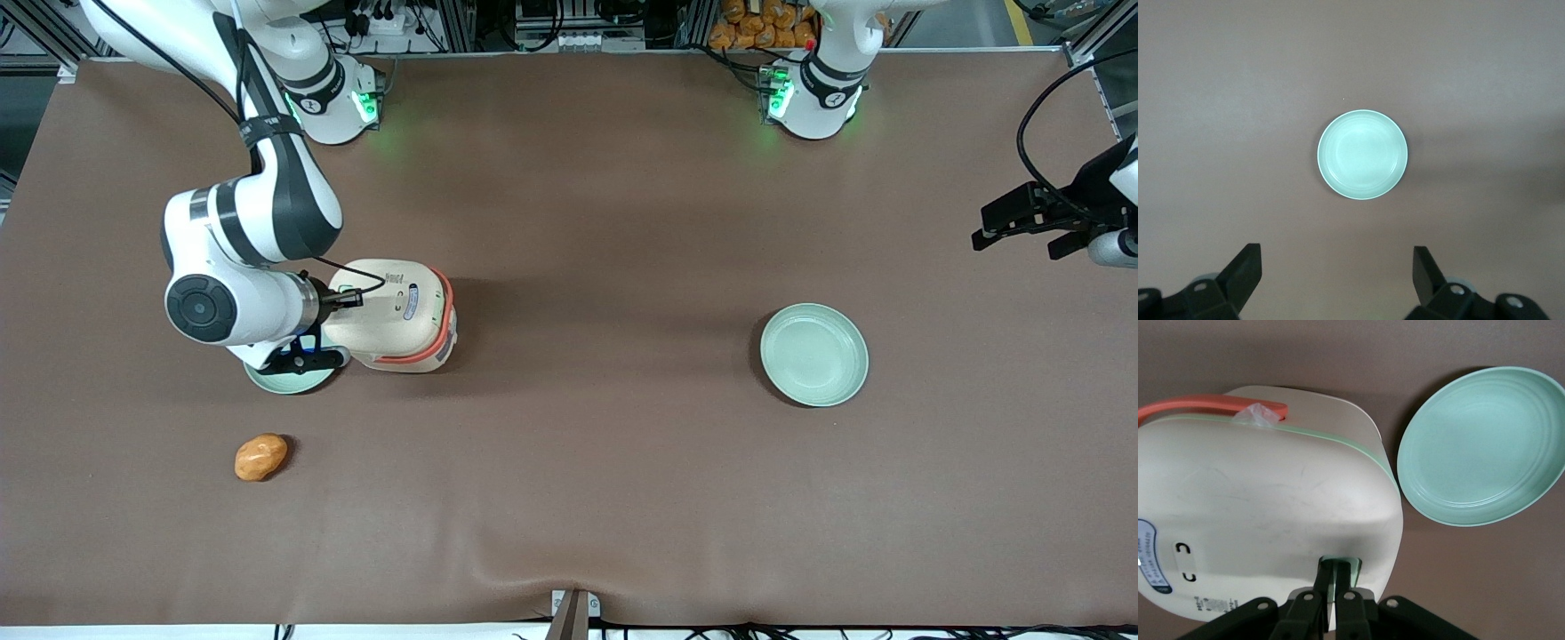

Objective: Press rice cooker button with right arm
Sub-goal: 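Pull the right gripper back from the cooker as the lid springs open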

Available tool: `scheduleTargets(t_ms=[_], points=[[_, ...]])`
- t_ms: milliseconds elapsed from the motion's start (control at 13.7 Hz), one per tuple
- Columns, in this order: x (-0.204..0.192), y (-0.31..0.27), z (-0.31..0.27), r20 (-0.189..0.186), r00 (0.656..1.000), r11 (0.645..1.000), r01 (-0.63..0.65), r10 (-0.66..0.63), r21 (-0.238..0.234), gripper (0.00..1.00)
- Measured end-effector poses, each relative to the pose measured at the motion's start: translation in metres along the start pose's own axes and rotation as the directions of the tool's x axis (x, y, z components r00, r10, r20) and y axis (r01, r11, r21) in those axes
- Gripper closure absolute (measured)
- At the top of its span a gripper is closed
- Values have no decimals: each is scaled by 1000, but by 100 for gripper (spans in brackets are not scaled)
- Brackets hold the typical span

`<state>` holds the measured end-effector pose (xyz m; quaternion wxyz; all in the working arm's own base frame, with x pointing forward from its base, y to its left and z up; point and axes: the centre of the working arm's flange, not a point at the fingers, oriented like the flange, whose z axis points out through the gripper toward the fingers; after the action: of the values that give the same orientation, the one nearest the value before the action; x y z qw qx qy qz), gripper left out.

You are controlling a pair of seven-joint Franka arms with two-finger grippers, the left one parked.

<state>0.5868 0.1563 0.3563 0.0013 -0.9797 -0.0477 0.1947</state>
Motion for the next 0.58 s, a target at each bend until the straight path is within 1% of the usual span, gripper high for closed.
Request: scheduleTargets(t_ms=[292,365,438,510,583], points=[[-11,-2,-37,-2,1000,1000,8,-8,2,87],[-16,-3,-48,-3,1000,1000,11,-11,3,84],[-21,-4,-61,-5,1000,1000,14,-14,4,84],[-27,-4,-74,-10,1000,1000,18,-17,5,76],[-33,-5,-89,-23,1000,1000,21,-21,7,65]])
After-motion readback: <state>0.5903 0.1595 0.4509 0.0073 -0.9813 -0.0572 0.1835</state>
